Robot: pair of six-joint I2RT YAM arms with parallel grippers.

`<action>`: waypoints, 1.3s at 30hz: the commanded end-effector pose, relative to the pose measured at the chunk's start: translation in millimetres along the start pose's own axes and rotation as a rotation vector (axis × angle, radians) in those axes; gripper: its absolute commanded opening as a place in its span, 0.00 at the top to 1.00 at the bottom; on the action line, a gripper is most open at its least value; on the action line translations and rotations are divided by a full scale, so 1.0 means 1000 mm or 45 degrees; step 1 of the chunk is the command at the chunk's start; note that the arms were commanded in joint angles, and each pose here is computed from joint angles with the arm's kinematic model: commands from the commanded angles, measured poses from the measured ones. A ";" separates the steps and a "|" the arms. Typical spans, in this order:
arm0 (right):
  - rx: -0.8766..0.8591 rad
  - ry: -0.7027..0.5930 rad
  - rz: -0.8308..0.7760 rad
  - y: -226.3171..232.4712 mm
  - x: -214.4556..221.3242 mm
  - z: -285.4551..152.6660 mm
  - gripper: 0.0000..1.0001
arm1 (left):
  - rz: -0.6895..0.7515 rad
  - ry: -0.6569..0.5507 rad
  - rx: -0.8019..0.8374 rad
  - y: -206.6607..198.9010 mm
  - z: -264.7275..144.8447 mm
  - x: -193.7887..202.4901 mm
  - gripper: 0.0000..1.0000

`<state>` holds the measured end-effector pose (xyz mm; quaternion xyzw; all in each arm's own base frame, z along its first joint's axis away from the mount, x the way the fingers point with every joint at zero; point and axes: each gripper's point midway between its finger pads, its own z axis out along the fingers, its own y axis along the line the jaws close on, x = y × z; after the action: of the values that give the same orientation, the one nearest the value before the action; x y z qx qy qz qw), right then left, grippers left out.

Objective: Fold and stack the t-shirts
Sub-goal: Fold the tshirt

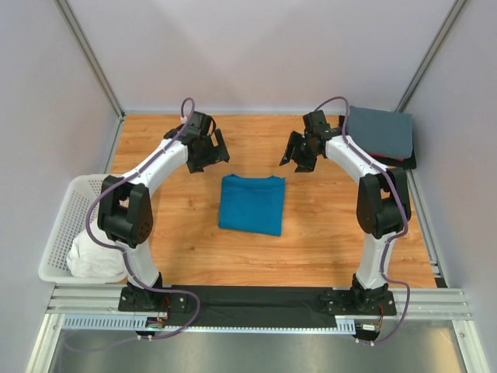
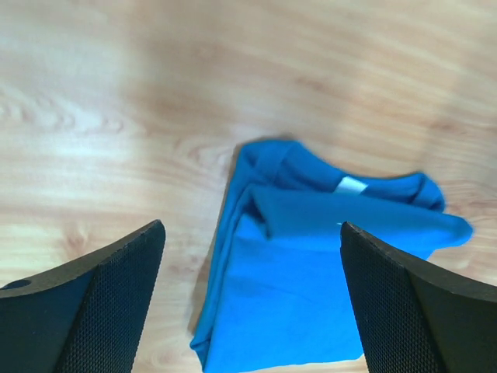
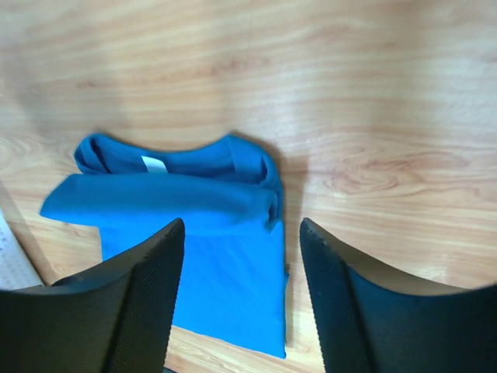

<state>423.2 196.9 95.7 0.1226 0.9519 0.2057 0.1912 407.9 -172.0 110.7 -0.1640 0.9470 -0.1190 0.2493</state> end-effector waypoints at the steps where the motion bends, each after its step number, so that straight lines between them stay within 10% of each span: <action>1: -0.132 -0.157 -0.071 0.029 -0.035 -0.037 0.36 | 0.147 -0.157 0.106 -0.023 -0.037 -0.041 0.00; 9: -0.452 -0.200 -0.208 0.047 0.009 -0.061 0.58 | 0.190 -0.250 0.600 -0.064 -0.088 0.005 0.16; 17: -0.434 -0.113 -0.194 0.040 0.031 -0.016 0.79 | 0.113 -0.145 0.560 -0.072 -0.038 0.039 0.63; 39: -0.254 -0.030 -0.115 0.022 0.009 0.068 0.82 | 0.027 0.025 0.204 -0.029 0.078 0.030 0.59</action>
<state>429.6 241.1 31.7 0.0646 0.9334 0.2929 0.1969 425.7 -223.9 31.5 -0.1412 0.9382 -0.1959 0.2478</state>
